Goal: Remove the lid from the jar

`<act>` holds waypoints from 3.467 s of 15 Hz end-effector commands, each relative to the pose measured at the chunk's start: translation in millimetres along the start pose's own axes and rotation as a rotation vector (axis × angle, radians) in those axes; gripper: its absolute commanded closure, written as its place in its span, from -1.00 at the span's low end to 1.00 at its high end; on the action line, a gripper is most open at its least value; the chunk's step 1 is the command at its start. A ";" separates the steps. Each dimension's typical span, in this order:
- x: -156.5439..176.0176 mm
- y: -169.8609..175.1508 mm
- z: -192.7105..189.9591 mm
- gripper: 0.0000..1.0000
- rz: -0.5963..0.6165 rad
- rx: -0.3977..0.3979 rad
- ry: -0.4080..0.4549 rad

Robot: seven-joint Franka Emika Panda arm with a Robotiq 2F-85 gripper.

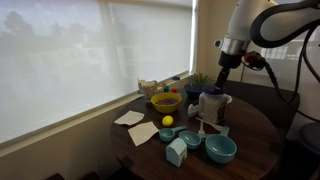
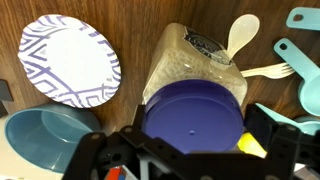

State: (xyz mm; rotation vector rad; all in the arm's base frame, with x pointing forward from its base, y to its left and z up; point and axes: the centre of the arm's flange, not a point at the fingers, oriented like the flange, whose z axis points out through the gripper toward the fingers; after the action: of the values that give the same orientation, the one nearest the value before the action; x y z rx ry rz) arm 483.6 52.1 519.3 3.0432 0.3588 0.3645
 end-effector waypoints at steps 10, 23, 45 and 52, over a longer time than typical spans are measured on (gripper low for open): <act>1.7 2.2 15.0 -1.00 -0.009 -0.005 0.031; 5.5 -2.9 6.6 0.35 -0.021 -0.005 0.092; -4.3 36.8 -41.5 -0.42 0.038 -0.022 0.200; -3.4 51.3 -38.7 -0.89 0.080 -0.047 0.186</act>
State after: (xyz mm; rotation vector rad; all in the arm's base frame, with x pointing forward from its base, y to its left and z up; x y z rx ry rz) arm 482.5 2.6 560.3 2.9909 0.2337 0.6542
